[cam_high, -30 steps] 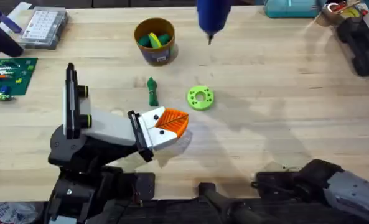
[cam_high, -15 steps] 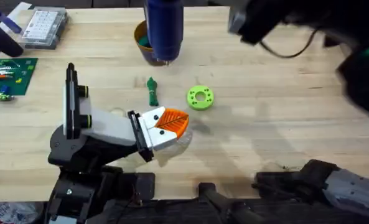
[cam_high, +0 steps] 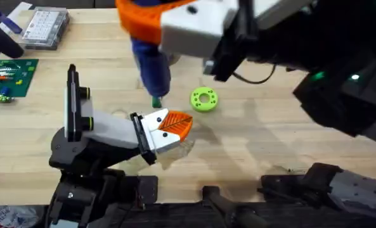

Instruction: Pick up the gripper from the table and insert it into the empty holder that is missing its gripper. Then pick up a screw, insert it into the mounting hole, and use the screwdriver to tighten it. Finally, clean up the table by picking up the vegetable and placing it into the bucket.

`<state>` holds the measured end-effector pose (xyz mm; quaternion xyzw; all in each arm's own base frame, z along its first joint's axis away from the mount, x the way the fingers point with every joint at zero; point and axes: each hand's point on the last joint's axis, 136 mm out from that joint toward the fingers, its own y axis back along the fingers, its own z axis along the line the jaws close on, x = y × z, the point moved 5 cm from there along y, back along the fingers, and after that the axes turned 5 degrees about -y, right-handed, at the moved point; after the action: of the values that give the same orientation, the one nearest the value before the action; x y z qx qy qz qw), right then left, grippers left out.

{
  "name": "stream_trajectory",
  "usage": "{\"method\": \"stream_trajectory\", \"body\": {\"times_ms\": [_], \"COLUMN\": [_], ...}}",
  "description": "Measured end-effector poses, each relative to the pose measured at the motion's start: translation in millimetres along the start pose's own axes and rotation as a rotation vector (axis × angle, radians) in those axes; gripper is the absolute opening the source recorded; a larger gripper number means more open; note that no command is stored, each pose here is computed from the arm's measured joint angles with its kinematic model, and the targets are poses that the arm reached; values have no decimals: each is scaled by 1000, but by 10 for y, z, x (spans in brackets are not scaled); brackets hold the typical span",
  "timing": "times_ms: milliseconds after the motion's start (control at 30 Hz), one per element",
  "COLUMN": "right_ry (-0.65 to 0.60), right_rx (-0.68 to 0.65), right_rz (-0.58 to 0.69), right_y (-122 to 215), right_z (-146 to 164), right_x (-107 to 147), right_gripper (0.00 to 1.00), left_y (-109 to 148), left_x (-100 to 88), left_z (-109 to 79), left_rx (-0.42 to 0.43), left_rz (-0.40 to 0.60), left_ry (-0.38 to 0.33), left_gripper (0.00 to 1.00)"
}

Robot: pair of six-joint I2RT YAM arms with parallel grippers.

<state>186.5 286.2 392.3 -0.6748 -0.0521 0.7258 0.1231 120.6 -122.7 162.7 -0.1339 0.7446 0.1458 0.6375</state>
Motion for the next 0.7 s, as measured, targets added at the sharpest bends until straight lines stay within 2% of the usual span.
{"method": "stream_trajectory", "body": {"times_ms": [267, 700], "right_ry": [-39, -58], "right_rx": [-33, -66], "right_rz": [40, 63], "right_y": [-148, -194], "right_z": [19, 70], "right_x": [224, 308], "right_gripper": [26, 21], "left_y": [0, 0], "left_x": [0, 0], "left_z": [0, 0], "left_rx": [0, 0], "left_rz": [0, 0], "left_ry": [0, 0], "left_gripper": [16, 16]}}
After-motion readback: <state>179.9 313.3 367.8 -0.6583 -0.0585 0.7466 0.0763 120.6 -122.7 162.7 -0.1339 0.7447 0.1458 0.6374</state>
